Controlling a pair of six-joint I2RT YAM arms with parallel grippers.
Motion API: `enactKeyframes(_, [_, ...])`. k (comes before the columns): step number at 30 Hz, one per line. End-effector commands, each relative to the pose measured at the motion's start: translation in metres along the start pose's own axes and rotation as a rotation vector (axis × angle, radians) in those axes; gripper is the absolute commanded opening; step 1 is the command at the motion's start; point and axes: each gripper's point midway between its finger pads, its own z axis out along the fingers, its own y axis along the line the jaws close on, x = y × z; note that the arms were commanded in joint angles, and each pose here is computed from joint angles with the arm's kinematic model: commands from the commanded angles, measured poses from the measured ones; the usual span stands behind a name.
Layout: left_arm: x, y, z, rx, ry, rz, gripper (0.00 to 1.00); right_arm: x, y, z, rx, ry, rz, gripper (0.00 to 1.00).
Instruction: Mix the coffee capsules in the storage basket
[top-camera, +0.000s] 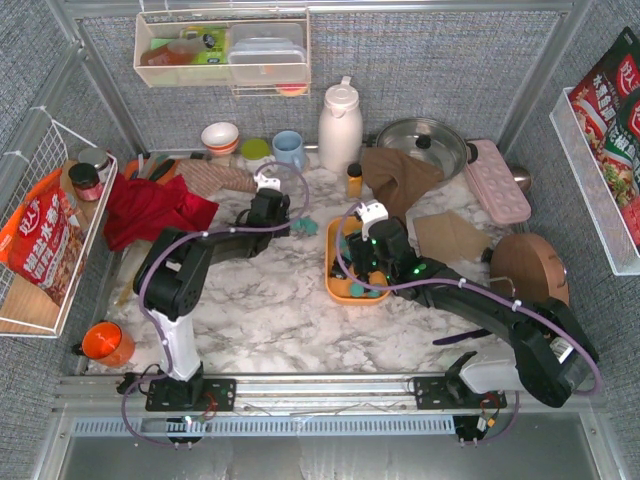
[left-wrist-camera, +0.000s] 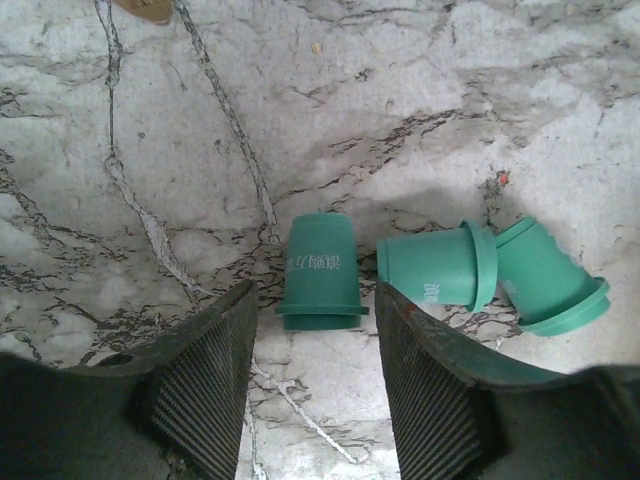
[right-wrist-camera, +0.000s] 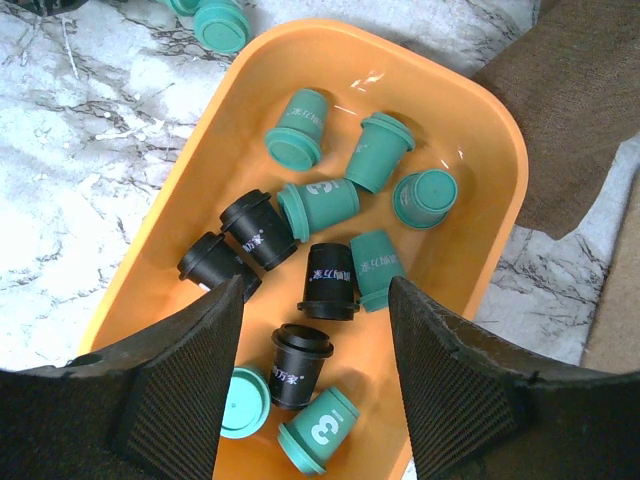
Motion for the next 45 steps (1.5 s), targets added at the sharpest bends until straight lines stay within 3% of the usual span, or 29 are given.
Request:
enactKeyframes(1, [0.006, 0.001, 0.004, 0.003, 0.033, 0.014, 0.58, -0.004, 0.002, 0.000, -0.010, -0.012, 0.003, 0.64])
enactKeyframes(12, [0.007, 0.001, 0.009, 0.011, 0.030, 0.025, 0.55, -0.003, 0.002, 0.001, -0.014, -0.006, 0.002, 0.64])
enactKeyframes(24, [-0.006, -0.007, -0.009, 0.104, -0.061, 0.087, 0.43, -0.004, 0.003, -0.001, -0.020, -0.005, 0.002, 0.64])
enactKeyframes(31, [-0.022, -0.022, -0.057, 0.269, -0.217, 0.144, 0.43, -0.015, 0.014, -0.013, -0.088, -0.016, 0.023, 0.63])
enactKeyframes(35, [-0.024, -0.047, -0.097, 0.440, -0.341, 0.208, 0.43, -0.011, 0.022, -0.025, -0.143, 0.013, 0.035, 0.63])
enactKeyframes(45, [-0.014, -0.105, -0.179, 0.672, -0.580, 0.372, 0.43, -0.014, 0.037, -0.056, -0.243, 0.021, 0.072, 0.62])
